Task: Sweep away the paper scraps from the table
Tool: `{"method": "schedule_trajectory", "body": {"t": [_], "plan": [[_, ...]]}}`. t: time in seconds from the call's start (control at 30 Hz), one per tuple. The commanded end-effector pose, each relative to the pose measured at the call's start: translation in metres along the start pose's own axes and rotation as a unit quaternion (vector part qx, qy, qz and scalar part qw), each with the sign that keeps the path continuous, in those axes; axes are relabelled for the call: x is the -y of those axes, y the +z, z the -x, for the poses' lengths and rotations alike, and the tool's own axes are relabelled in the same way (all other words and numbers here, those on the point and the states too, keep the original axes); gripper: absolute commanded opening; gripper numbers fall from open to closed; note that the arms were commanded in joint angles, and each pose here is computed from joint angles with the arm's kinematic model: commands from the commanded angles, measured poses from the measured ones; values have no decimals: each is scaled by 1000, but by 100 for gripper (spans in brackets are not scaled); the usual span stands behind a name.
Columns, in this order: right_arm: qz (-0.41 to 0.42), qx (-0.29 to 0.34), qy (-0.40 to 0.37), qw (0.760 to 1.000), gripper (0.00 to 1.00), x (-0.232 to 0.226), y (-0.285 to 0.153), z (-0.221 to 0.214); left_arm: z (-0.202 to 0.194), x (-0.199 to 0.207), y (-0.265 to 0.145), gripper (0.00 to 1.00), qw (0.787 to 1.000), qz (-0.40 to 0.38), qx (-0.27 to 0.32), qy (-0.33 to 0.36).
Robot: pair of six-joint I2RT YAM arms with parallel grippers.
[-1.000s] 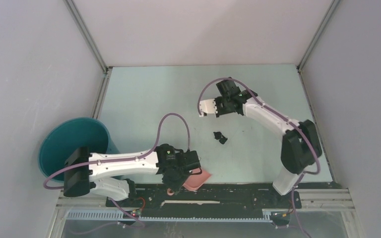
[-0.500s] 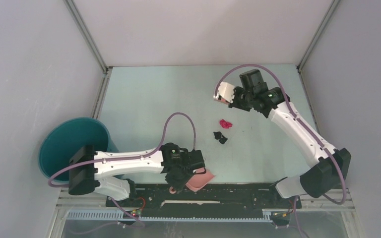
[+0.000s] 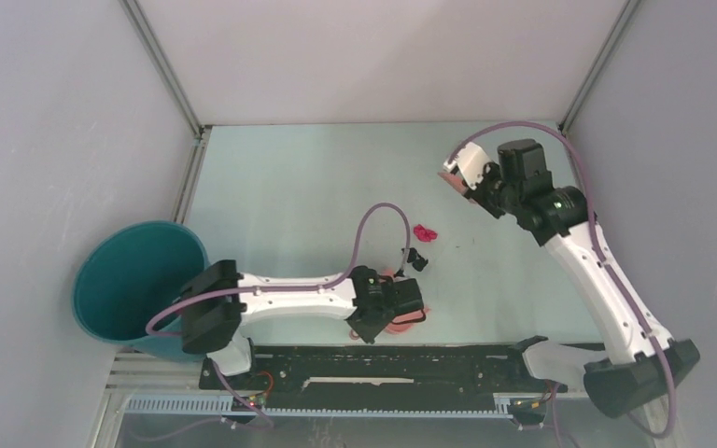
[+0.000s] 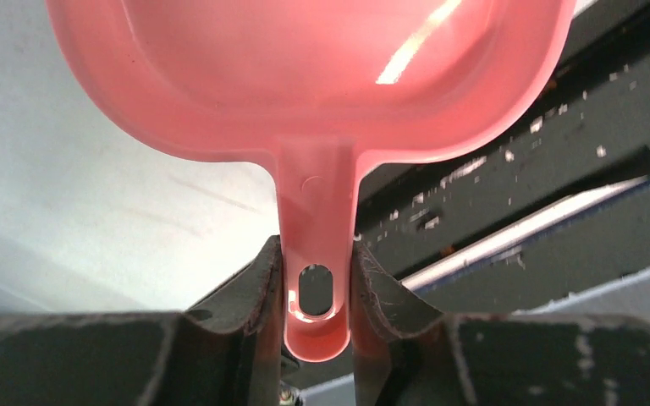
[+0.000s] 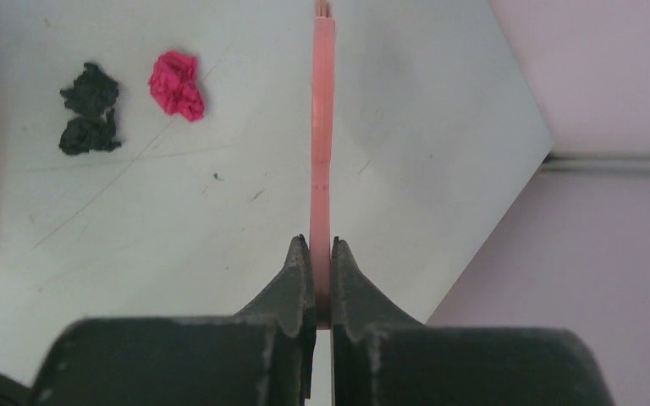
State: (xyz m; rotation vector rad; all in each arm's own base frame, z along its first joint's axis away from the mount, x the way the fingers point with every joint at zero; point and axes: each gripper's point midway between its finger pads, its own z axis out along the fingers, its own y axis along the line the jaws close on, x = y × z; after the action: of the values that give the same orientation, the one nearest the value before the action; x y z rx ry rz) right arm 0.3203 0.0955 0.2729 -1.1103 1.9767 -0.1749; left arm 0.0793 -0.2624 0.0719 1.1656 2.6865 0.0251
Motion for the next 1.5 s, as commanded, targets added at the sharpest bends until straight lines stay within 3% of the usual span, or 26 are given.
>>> {"method": "schedule_trajectory", "body": {"t": [0.0,0.13,0.23,0.5,0.63,0.77,1.03,1.2,1.33,1.47], "plan": [[1,8,40,999,0,-6,-15,-19,30,5,14,10,998,10,53,13],[3,5,68,998,0,-4,-18,-33,28,0,21,25,998,23,66,-1],[13,7,83,996,0,-7,-16,-38,34,-10,18,46,992,39,115,-34],[38,8,122,992,0,-13,-6,-50,40,-2,4,58,948,-76,289,-114],[45,11,132,990,0,-15,-4,-54,32,4,7,59,945,-101,296,-95],[51,10,135,989,0,-19,-3,-57,27,2,24,56,957,-74,270,-71],[61,9,143,988,0,-26,-5,-60,22,-4,41,39,972,0,229,-50],[59,15,142,988,0,-30,-9,-54,20,-7,25,26,975,22,213,-53],[38,1,118,992,0,-30,-6,-47,25,1,-5,19,978,-3,197,-67],[31,-31,120,992,0,-27,6,-37,21,12,-20,13,991,-11,124,-51]]}}
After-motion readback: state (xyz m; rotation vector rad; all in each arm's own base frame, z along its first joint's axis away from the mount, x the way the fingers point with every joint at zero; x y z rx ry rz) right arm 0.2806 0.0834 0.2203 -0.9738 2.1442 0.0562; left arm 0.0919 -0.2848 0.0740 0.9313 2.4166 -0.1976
